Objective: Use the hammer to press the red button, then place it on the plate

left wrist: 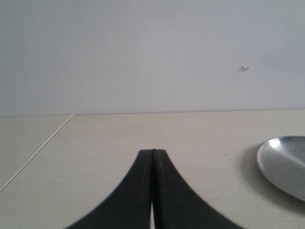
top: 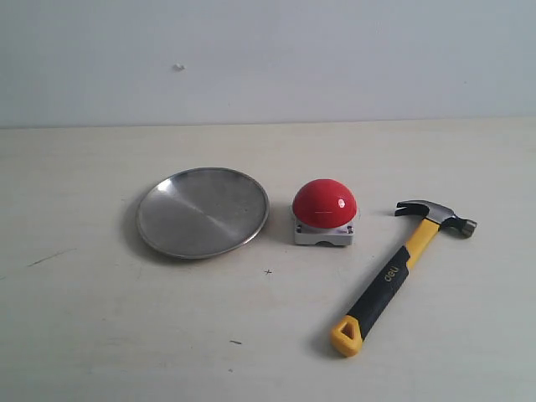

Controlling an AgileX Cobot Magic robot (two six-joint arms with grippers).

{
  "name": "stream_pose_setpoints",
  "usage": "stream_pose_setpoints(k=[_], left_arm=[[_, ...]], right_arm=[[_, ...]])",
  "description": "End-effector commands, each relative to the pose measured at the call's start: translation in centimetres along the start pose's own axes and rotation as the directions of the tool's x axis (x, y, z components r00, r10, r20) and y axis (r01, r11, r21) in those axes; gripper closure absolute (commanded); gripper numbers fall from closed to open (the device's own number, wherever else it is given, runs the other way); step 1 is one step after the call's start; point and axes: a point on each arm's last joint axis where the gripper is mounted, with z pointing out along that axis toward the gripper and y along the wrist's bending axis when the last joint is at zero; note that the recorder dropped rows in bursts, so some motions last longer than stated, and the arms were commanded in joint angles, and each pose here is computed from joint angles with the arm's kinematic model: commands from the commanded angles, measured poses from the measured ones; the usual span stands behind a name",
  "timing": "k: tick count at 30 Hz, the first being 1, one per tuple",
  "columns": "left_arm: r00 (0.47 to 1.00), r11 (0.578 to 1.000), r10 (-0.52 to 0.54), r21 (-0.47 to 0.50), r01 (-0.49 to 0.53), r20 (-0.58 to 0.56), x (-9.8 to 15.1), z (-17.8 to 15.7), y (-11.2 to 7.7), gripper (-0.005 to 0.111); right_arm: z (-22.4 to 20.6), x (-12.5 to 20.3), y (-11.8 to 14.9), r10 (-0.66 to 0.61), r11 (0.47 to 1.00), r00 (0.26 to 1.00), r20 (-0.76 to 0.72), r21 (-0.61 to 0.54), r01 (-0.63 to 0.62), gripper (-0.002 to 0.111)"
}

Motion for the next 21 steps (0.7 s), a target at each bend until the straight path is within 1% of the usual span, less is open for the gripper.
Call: stream_pose_setpoints(k=[1, 14, 16, 18, 21], left_arm=[[1.000, 1.000, -0.010, -0.003, 0.010, 0.001, 0.1, 0.0, 0.0, 0.107], [1.000, 1.000, -0.010, -0.003, 0.010, 0.001, 0.1, 0.0, 0.0, 0.107], [1.000, 1.000, -0.010, -0.003, 0.010, 0.001, 0.1, 0.0, 0.0, 0.107], [1.000, 1.000, -0.010, -0.003, 0.010, 0.001, 0.1, 0.0, 0.0, 0.107], [1.000, 1.000, -0.010, -0.003, 0.010, 0.001, 0.1, 0.0, 0.0, 0.107]], right_arm=[[0.0, 0.0, 0.0, -0.014, 1.000, 1.000, 0.007, -0.007, 0.014, 0.108], [0.0, -0.1, 0.0, -0.009, 1.000, 1.000, 0.010, -0.010, 0.009, 0.108], [0.0, -0.1, 0.0, 0.024, 1.000, 1.000, 0.017, -0.007, -0.024, 0.108], [0.0, 0.0, -0.2, 0.043, 0.999, 0.999, 0.002, 0.012, -0.044, 0.108], [0.0, 0.9, -0.9, 0.048, 0.995, 0.995, -0.091, 0.095, -0.040, 0.108]])
